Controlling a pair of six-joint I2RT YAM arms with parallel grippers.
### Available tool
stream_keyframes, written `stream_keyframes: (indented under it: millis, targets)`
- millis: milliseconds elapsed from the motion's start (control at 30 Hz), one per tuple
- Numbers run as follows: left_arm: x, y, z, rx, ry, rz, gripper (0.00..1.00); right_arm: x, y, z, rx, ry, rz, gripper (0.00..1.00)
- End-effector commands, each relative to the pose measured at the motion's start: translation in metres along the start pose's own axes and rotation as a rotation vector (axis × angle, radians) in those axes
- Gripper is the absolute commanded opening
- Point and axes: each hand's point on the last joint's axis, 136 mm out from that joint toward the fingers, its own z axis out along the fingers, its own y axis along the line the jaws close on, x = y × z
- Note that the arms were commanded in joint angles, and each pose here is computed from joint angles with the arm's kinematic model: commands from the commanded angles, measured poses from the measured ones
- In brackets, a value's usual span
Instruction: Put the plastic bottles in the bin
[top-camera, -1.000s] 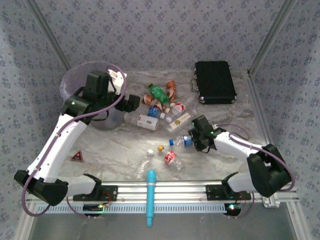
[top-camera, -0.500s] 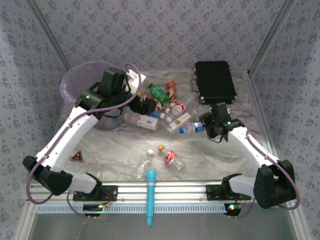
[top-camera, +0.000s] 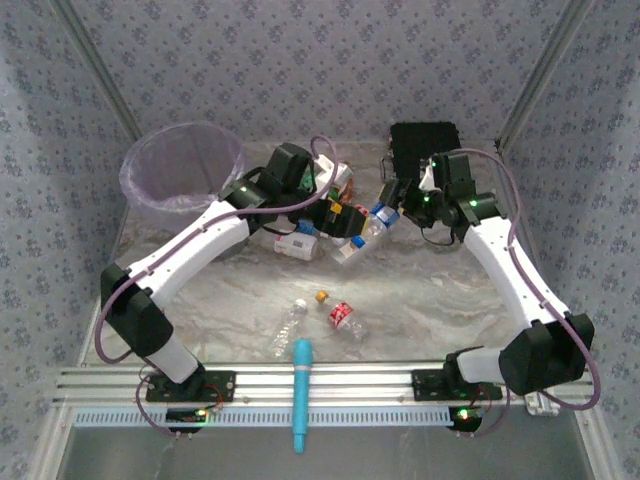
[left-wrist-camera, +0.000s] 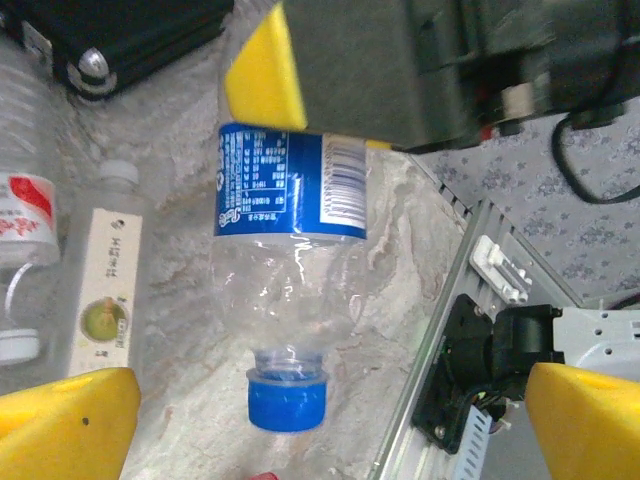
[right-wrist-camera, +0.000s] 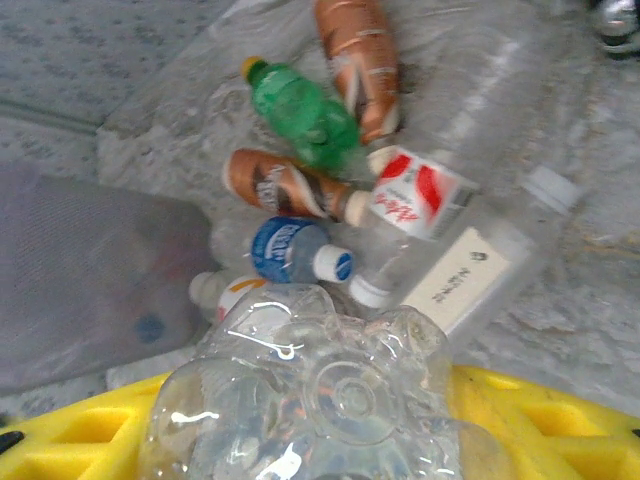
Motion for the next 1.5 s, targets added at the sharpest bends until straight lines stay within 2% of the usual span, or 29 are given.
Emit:
stream_keyframes:
  millis: [0,100,300,700,867,1000,1133,1233,1467]
  targets:
    - [-0.008,-0.009,0.005,0.022,-0.024,0.014,0.98,0.001,0.029,-0.001,-0.112,0.045,-0.061,0.46]
    - [-0.006,-0.002,0.016,0.006,-0.021,0.01,0.98,0.0,0.043,0.002,-0.157,0.047,-0.068,0.46]
    - [-0.004,-0.001,0.029,0.012,-0.005,0.014,0.9,-0.001,0.055,0.003,-0.194,0.044,-0.067,0.46]
    - [-0.005,0.002,0.037,0.011,0.001,0.017,0.51,-0.007,0.059,0.001,-0.208,0.028,-0.065,0.46]
    - [-0.007,0.005,0.038,0.005,0.001,0.015,0.44,-0.008,0.057,0.002,-0.199,0.03,-0.06,0.53]
    - [-0.009,0.007,0.037,-0.008,-0.002,0.014,0.43,-0.01,0.053,-0.003,-0.182,0.037,-0.064,0.71]
    - [-0.011,0.014,0.035,-0.031,-0.007,0.005,0.42,-0.016,0.044,-0.017,-0.153,0.014,-0.063,0.81]
    - [-0.013,0.018,0.034,-0.041,-0.013,-0.001,0.41,-0.018,0.038,-0.031,-0.138,-0.004,-0.056,0.86]
    - [-0.026,0.024,0.018,-0.092,-0.035,0.022,0.38,-0.031,0.01,-0.079,-0.08,-0.119,-0.034,0.89]
